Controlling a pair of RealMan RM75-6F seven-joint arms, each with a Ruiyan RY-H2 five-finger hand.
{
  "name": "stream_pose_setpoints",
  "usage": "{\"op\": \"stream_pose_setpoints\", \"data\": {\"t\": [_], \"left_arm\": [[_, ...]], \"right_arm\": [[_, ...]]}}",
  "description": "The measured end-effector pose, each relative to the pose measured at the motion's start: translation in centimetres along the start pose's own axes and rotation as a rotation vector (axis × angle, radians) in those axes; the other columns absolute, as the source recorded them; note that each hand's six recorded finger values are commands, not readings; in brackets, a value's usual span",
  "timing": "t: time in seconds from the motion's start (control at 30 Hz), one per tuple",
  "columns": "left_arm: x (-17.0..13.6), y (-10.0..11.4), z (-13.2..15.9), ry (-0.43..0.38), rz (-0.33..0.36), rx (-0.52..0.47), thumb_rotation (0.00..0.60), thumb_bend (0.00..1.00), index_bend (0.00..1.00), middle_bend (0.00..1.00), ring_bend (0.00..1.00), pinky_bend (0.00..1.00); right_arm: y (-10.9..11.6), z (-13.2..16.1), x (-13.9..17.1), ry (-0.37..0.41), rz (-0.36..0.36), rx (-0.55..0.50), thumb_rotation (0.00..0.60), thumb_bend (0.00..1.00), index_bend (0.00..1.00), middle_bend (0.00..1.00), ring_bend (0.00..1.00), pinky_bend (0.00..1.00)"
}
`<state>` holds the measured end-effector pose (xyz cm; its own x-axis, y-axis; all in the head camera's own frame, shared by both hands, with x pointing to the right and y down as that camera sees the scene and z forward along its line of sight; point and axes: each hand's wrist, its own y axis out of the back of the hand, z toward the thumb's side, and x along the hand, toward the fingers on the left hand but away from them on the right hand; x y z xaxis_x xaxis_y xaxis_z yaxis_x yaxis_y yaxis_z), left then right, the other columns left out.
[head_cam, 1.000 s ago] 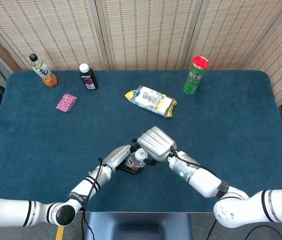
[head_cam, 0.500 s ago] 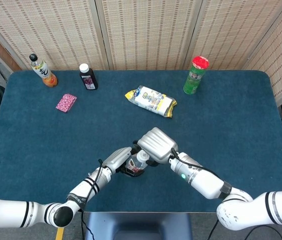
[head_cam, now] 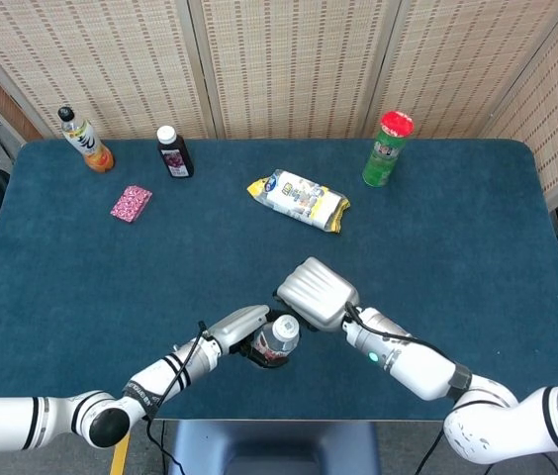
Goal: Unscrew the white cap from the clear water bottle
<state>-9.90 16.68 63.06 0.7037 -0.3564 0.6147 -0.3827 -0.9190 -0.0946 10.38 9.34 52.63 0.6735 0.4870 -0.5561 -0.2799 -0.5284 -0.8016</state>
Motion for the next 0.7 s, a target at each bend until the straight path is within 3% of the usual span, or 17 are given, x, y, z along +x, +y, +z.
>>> {"op": "stream_pose_setpoints", "data": {"t": [0.23,0.3,0.57,0.63,0.7], "left_arm": [[0.3,0.7,-1.0,0.013,0.008,0.010,0.600,0.62,0.61,0.79,0.43,0.28],[0.4,0.9,-1.3,0.020,0.012,0.013,0.600,0.62,0.61,0.79,0.43,0.28],[0.7,1.6,-2.2,0.049,0.032,-0.004,0.600,0.62,0.61,0.79,0.43,0.28],[0.8,2.0,-2.6,0.062,0.041,-0.019,0.600,0.62,0.61,0.79,0.43,0.28],[0.9,2.4,-2.9,0.075,0.053,-0.042,0.600,0.62,0.61,0.79,0.43,0.28]], "right_arm": [[0.1,-1.1,0.4,-0.022,-0.041,-0.023,0.600,0.41,0.16,0.89,0.74,0.58],[0.1,-1.5,0.5,-0.031,-0.044,-0.039,0.600,0.39,0.09,0.89,0.73,0.58],[-0.3,-2.5,1.0,-0.055,-0.025,-0.063,0.600,0.30,0.01,0.89,0.72,0.57],[-0.4,-2.6,1.3,-0.055,-0.017,-0.081,0.572,0.27,0.00,0.89,0.71,0.57],[-0.7,-2.5,1.5,-0.053,-0.005,-0.106,0.501,0.24,0.00,0.89,0.71,0.56]]}}
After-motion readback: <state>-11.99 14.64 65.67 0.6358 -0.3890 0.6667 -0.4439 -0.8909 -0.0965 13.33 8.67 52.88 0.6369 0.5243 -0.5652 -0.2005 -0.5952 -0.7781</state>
